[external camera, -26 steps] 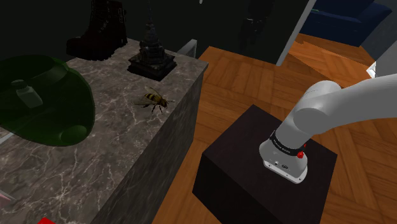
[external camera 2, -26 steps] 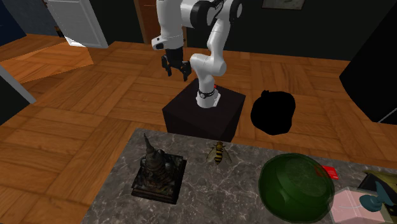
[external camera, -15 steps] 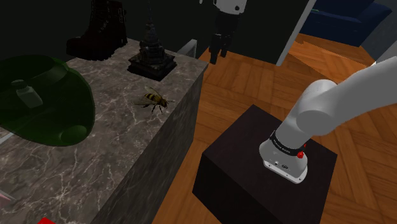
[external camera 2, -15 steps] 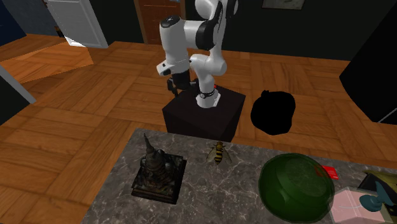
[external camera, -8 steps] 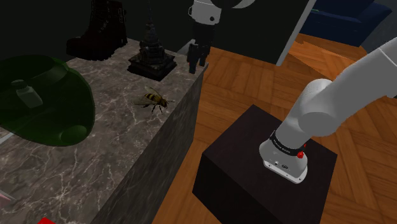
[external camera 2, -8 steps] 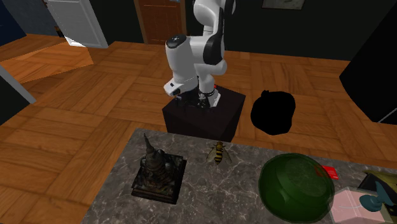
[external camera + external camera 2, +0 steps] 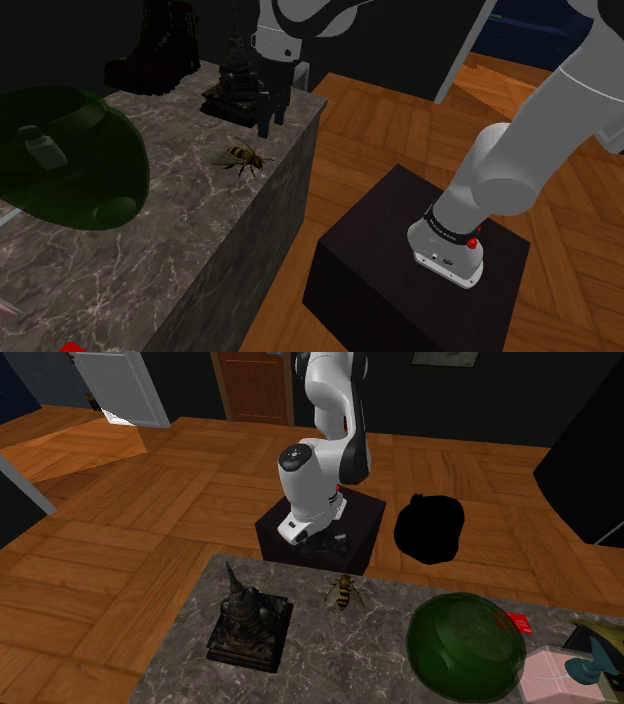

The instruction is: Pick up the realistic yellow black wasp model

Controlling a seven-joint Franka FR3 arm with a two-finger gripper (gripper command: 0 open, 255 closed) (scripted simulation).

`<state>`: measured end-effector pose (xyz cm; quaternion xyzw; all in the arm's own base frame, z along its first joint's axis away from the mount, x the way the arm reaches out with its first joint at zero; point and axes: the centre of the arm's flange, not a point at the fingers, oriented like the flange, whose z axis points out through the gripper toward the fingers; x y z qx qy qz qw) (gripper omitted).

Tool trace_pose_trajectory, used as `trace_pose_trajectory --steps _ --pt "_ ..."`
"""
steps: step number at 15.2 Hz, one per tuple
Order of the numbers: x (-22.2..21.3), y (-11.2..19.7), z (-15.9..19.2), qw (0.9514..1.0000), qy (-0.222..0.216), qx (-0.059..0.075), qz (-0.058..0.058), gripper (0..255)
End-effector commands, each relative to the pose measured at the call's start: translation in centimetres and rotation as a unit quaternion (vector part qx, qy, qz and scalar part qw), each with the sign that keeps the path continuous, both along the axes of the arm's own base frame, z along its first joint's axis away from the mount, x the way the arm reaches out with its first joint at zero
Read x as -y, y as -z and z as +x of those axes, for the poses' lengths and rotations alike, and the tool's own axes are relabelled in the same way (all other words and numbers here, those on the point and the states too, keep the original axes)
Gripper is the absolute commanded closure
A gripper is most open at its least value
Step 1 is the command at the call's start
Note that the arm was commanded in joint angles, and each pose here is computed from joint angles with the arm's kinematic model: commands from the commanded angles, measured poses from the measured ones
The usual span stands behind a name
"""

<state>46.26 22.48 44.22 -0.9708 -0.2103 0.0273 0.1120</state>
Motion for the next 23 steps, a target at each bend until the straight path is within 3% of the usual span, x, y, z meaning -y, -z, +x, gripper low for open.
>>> trace_pose_trajectory --steps 1,4,14,15,23 --pt "-2.3 0.9 0.7 0.9998 -0.016 -0.002 0.009 0" --pt "-5.7 2.1 1.7 0.9990 -0.039 -0.005 0.023 0" --pt "-5.9 6.2 1.8 0.9989 -0.041 -0.006 0.024 0" --pt "-6.0 6.2 1.8 0.9989 -0.041 -0.006 0.024 255" --pt "-6.0 6.2 1.8 0.9989 -0.041 -0.006 0.024 255"
